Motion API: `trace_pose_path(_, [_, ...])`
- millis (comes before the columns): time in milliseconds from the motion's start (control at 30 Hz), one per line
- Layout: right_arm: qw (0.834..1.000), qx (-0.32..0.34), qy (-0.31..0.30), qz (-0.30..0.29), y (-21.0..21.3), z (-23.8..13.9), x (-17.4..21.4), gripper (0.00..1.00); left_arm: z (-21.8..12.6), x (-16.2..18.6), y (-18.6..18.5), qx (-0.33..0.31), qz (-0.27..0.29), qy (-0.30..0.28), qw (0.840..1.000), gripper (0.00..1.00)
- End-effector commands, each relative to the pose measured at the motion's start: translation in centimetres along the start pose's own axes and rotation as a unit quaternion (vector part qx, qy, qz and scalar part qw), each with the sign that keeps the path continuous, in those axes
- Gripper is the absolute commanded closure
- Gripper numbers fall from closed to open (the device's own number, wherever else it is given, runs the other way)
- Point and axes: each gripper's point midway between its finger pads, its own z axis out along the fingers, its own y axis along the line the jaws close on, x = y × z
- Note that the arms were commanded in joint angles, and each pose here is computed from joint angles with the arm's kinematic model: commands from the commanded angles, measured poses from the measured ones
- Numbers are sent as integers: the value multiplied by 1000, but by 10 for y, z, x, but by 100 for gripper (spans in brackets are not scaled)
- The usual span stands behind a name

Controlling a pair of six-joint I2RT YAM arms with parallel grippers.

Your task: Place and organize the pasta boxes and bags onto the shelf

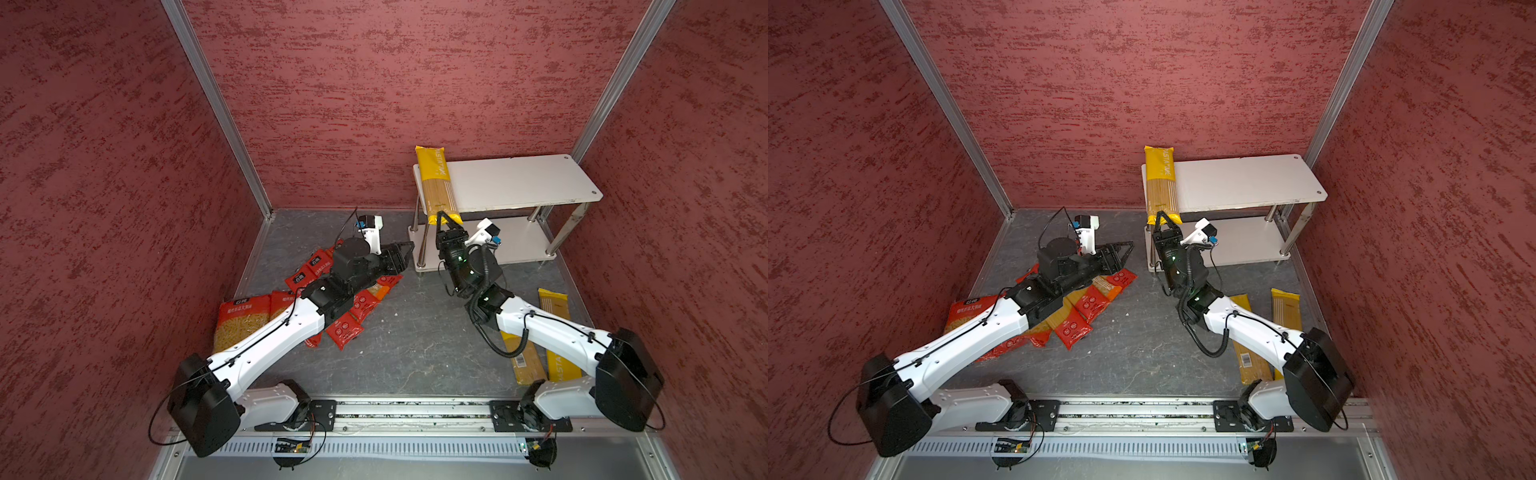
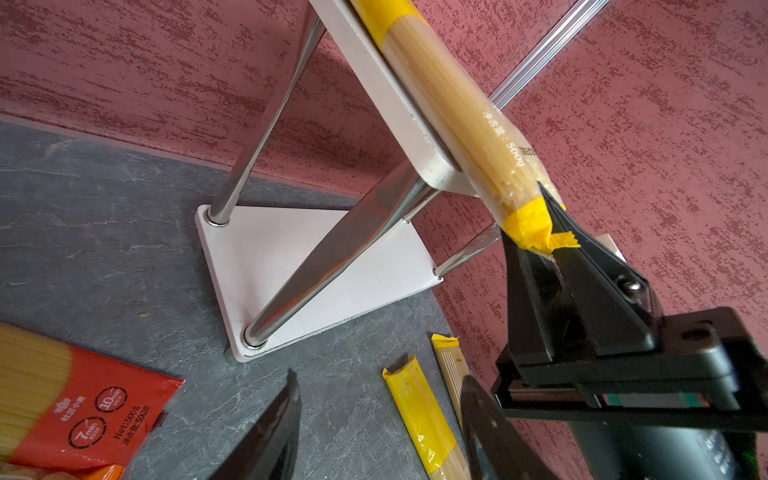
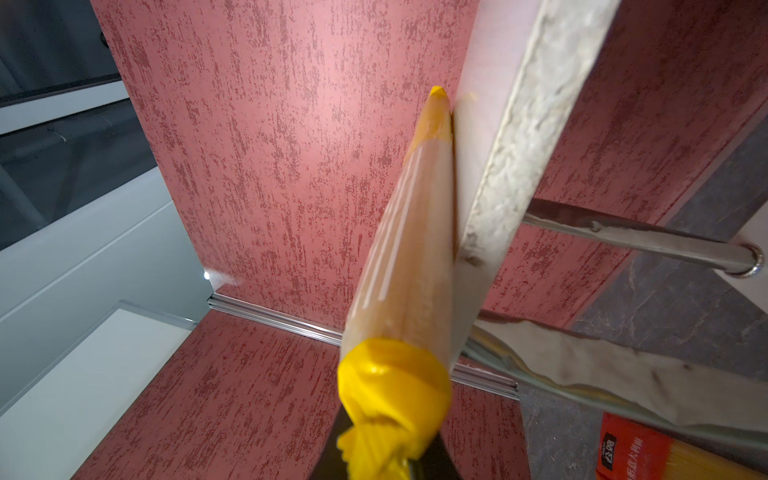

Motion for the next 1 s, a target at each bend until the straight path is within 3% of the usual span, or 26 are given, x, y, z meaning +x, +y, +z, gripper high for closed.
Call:
trace_pose_path(0, [998,-3,58,8,3,-3,27,99,0,-1,-2,9,-2,-5,1000,39])
trace_pose_path(200, [999,11,41,5,-6,-7,19,98,0,1,-2,9,-2,-3,1000,39])
trace_pose_path(367, [999,12,36,-13,-2,-9,14,89,0,1,-1,8,-2,-3,1000,39])
trace_pose_path(500, [999,17,36,-31,-3,-10,7,93,-1,1,-1,8,-2,-3,1000,39])
trace_pose_path(967, [998,13,38,-47,-5,-4,-2,95,3,2,-4,12,-2,1,1000,39])
